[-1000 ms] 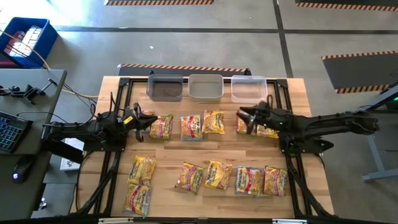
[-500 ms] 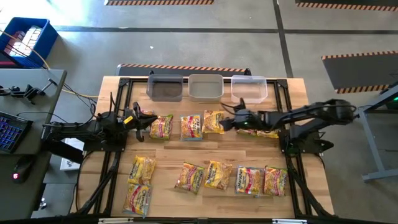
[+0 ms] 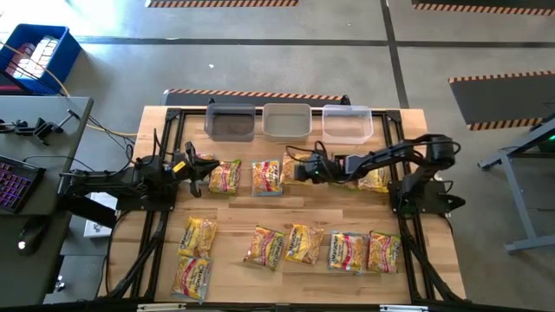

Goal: Sort Maruchan noodles
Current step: Put the yellow noodle pack into the transparent bin

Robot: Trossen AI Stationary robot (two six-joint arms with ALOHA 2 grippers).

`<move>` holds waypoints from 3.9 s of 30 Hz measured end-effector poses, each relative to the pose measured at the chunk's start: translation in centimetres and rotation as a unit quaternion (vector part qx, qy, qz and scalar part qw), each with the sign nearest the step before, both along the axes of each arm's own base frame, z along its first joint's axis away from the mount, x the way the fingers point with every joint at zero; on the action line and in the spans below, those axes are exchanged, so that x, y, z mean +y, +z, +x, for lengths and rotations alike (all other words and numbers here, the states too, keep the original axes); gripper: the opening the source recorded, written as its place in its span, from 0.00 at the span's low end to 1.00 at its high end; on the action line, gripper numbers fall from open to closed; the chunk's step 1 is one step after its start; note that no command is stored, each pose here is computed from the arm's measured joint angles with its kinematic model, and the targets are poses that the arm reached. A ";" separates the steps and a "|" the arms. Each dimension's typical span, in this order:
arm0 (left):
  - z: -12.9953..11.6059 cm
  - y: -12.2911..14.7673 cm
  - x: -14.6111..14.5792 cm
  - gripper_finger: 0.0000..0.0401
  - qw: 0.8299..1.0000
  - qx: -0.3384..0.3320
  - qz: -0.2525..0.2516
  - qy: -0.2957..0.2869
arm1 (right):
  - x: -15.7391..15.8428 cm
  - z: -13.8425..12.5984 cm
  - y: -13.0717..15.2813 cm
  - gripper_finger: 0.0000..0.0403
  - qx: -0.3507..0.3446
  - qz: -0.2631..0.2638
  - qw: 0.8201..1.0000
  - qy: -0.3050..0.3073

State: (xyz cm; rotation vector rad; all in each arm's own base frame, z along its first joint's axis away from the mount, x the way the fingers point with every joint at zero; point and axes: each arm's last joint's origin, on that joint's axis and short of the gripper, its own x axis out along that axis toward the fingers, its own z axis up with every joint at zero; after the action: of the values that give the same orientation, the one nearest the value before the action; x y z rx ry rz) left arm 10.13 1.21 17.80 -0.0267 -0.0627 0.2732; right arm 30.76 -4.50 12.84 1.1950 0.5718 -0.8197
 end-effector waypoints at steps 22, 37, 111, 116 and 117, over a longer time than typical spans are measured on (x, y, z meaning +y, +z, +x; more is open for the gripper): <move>0.0 -0.1 -0.1 0.05 1.000 0.003 0.000 -0.017 | -0.7 0.9 -0.5 0.26 0.008 -0.075 0.992 0.099; 0.0 -0.1 -0.1 0.05 1.000 0.003 -0.001 -0.017 | -0.5 0.0 1.4 0.01 0.037 -0.109 0.980 0.164; 0.0 -0.3 -0.1 0.05 1.000 0.013 -0.009 -0.014 | -2.3 -1.9 1.9 0.00 -0.031 -0.114 0.976 0.184; 0.0 -0.3 -0.1 0.05 1.000 0.014 -0.010 -0.014 | -2.7 -0.9 4.4 0.00 0.026 -0.146 0.967 0.206; 0.0 -0.3 -0.1 0.05 1.000 0.015 -0.010 -0.014 | -2.9 -0.6 5.1 0.00 0.039 -0.154 0.965 0.207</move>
State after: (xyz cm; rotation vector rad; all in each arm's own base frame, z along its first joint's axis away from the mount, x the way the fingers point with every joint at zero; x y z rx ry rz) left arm 10.18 1.13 17.48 -0.0425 -0.0308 0.2459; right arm 30.17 -7.36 17.94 0.7252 0.7010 -0.5711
